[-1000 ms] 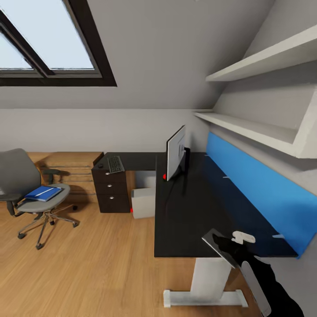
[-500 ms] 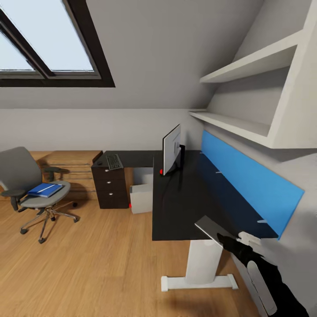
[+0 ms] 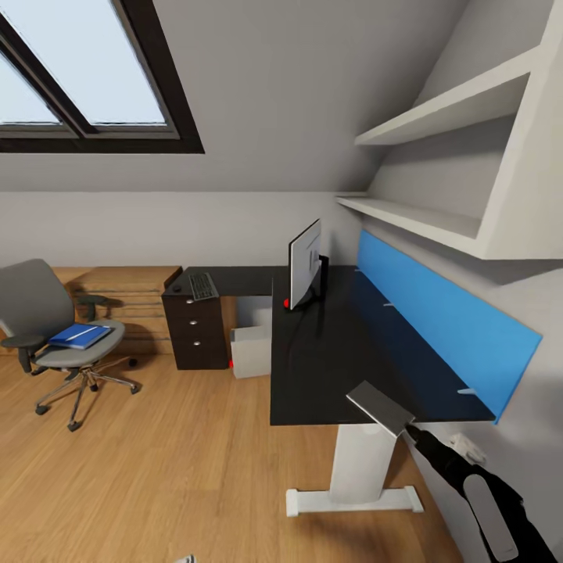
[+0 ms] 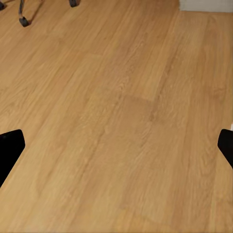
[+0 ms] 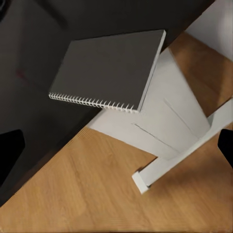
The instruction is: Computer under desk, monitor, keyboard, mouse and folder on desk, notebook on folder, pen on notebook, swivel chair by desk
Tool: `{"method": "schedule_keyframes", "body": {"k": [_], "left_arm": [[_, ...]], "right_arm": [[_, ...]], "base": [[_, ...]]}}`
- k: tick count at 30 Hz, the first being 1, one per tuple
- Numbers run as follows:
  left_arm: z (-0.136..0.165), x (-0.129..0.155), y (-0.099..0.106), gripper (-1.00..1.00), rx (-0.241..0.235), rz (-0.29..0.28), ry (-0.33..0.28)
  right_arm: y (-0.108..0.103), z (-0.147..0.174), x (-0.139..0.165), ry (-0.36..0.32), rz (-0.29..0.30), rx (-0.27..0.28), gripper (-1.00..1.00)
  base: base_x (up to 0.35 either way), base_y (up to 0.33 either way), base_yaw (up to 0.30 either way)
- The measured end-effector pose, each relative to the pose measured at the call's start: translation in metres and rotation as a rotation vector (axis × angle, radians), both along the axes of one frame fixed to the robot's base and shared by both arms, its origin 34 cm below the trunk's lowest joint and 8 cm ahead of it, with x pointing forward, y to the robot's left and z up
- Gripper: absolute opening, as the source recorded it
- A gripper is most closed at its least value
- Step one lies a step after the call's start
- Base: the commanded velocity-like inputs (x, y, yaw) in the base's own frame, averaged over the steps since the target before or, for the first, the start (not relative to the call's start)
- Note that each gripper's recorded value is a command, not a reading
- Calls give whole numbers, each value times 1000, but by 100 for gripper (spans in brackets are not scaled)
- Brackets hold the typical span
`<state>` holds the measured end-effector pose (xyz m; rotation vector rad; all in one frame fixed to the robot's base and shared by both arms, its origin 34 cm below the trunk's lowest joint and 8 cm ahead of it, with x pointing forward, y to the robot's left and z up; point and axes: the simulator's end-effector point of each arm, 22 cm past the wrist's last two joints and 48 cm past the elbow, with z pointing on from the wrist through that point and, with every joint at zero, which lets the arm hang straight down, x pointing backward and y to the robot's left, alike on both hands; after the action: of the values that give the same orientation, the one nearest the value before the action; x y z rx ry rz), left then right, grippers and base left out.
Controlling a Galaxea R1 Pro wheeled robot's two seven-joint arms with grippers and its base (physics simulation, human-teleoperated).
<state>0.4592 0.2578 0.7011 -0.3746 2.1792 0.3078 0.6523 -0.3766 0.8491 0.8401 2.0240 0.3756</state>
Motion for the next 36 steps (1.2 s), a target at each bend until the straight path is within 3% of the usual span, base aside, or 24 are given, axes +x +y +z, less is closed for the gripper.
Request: {"method": "schedule_keyframes", "body": {"k": [8, 14, 19, 25, 29, 36], "left_arm": [[-11, 0, 5, 100, -2, 15, 2], [-20, 0, 11, 100, -3, 37, 4], [-27, 1, 13, 100, -4, 42, 5], [-37, 0, 14, 100, -3, 46, 10], [-50, -7, 16, 100, 5, 42, 33], [-64, -11, 18, 100, 14, 41, 45]], "right_arm": [[-8, -20, -5, 5, -49, 73, 100], [-12, -34, -9, 2, -54, 136, 100], [-11, -46, -15, 8, -14, 216, 100], [-26, -47, -21, -15, 7, 318, 100], [-32, -42, -14, -52, -16, 409, 100], [-36, -49, -3, -75, -65, 503, 100]], "base": [[0, 0, 0], [0, 0, 0], [0, 0, 0], [0, 0, 0], [0, 0, 0], [0, 0, 0]]}}
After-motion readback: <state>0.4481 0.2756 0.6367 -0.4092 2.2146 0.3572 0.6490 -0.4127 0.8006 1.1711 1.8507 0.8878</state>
